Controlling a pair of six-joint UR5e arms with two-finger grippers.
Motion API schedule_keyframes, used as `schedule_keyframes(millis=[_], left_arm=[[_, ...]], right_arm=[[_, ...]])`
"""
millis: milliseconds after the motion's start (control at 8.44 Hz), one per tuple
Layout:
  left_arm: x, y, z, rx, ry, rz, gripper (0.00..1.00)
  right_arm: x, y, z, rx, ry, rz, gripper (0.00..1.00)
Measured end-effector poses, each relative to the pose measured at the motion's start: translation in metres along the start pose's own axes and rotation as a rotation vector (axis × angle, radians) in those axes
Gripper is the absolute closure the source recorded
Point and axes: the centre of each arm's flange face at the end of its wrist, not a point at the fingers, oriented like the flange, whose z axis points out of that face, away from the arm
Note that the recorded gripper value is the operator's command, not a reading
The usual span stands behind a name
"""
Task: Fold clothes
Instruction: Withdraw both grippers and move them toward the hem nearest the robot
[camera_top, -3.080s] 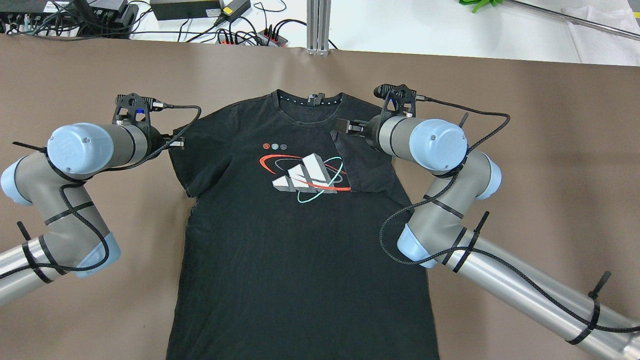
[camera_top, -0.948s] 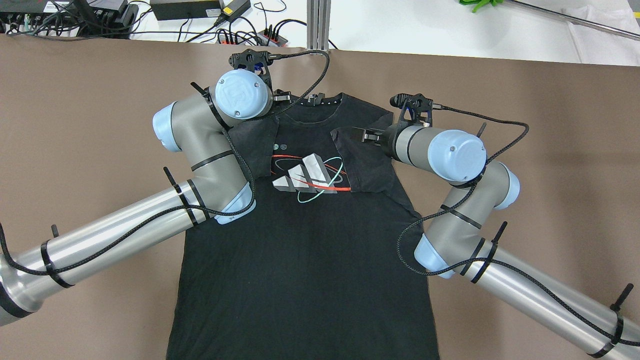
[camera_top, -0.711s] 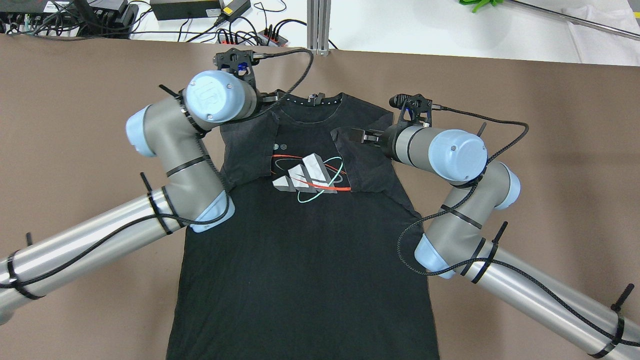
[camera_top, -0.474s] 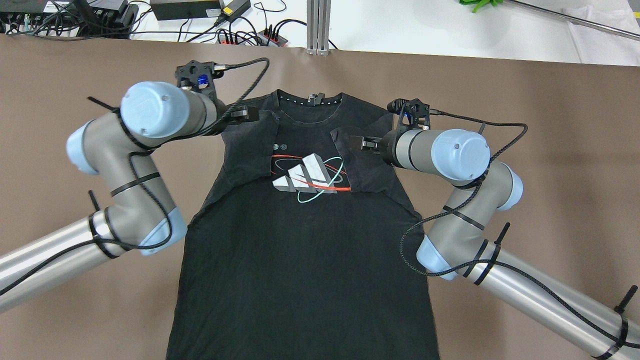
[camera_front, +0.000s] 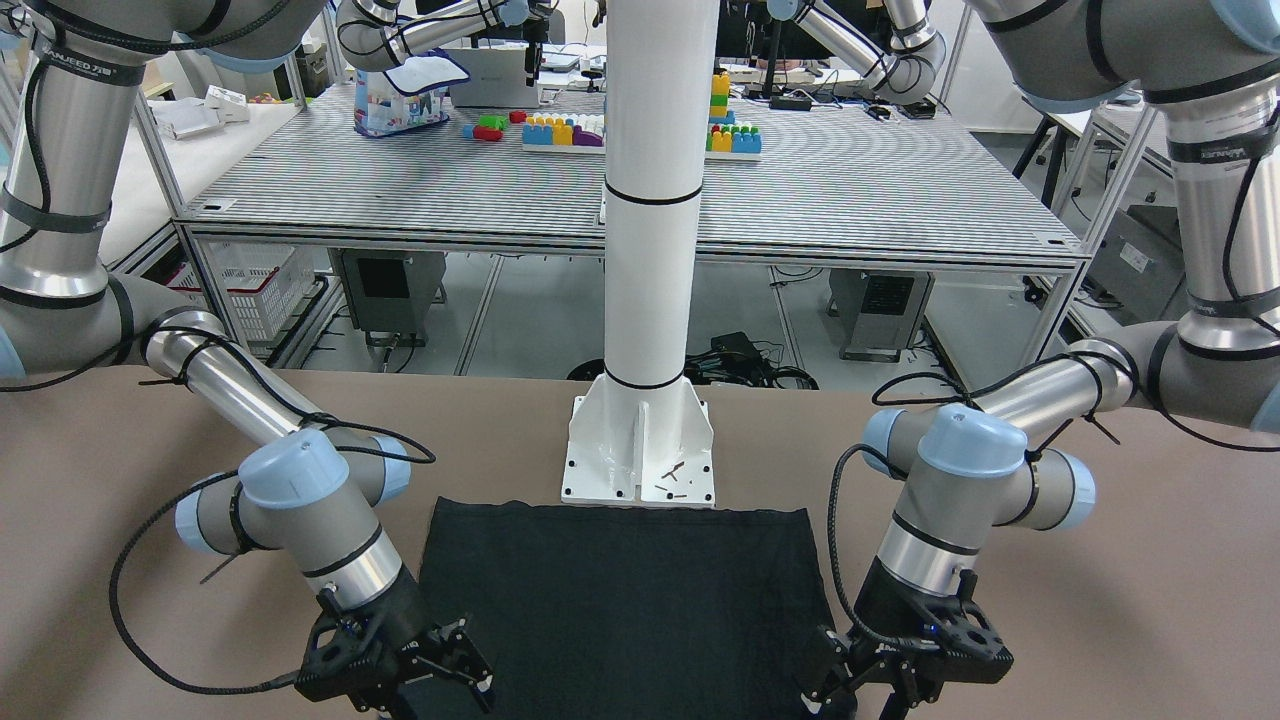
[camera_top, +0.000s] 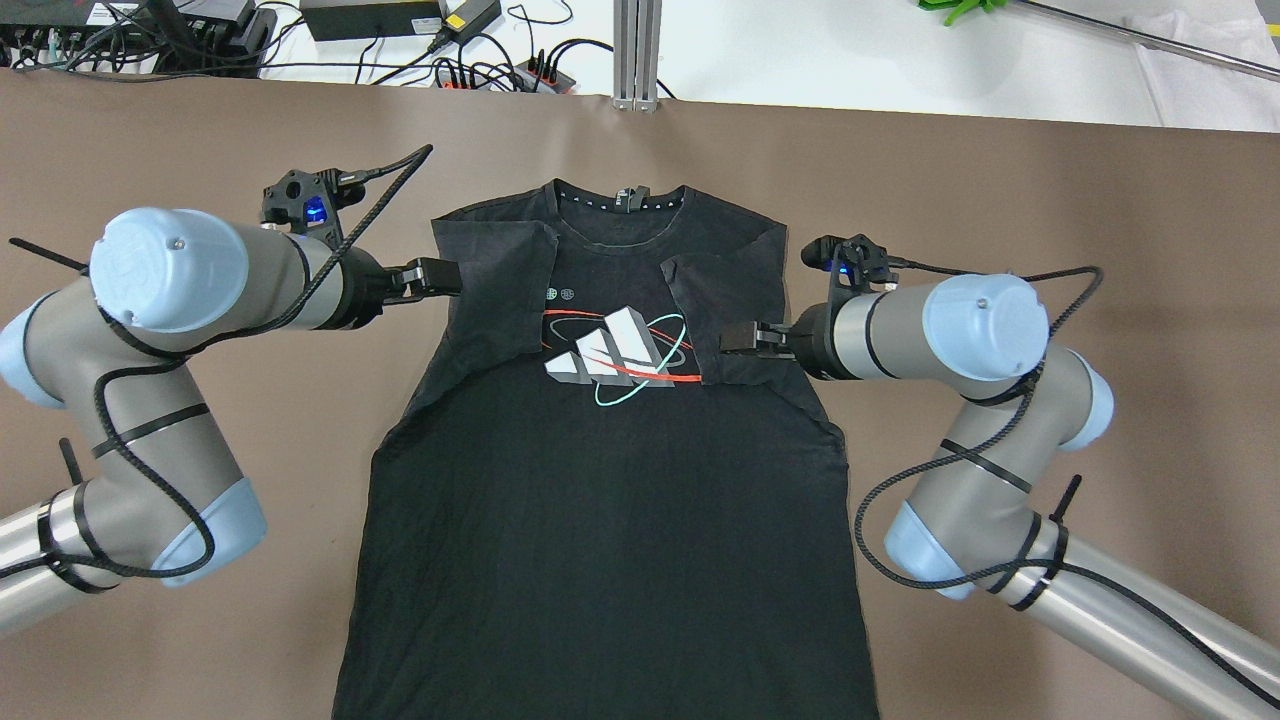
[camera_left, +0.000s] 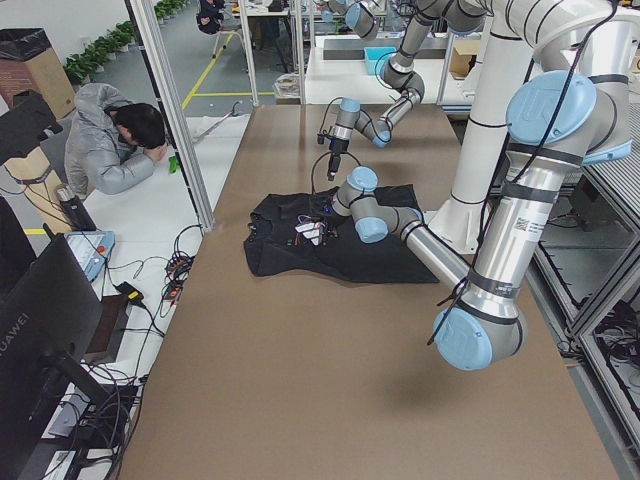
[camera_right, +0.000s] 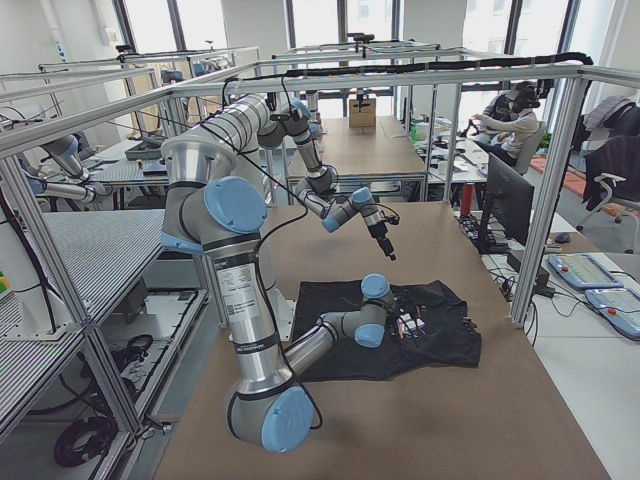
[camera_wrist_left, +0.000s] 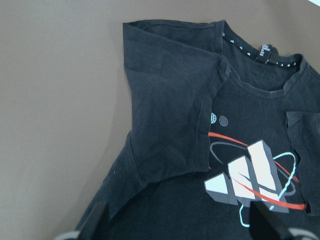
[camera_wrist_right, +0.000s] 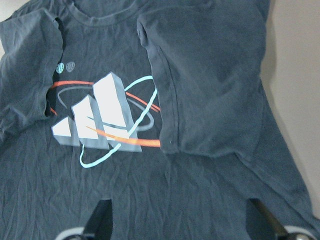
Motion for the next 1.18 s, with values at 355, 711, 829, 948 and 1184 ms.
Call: schedule_keyframes(millis=[355, 711, 829, 948, 1184], left_arm=[[-0.022, 0.033, -0.025, -0.018, 0.011, -0.102, 0.0], [-0.054, 0.057, -0.054, 0.006, 0.0, -0.12, 0.0], [-0.06, 0.059, -0.06, 0.015, -0.004, -0.121, 0.0], [-0.064, 0.058, -0.063, 0.028, -0.009, -0.12, 0.0], [-0.07, 0.058, -0.063, 0.043, -0.02, -0.118, 0.0]], right_arm=[[0.05, 0.047, -0.04, -0.128, 0.013, 0.043, 0.06], [0.097, 0.118, -0.051, -0.226, -0.017, 0.137, 0.06], [0.106, 0.146, -0.053, -0.273, -0.037, 0.156, 0.06], [0.109, 0.169, -0.05, -0.318, -0.045, 0.179, 0.06], [0.105, 0.205, -0.042, -0.389, -0.043, 0.199, 0.06]])
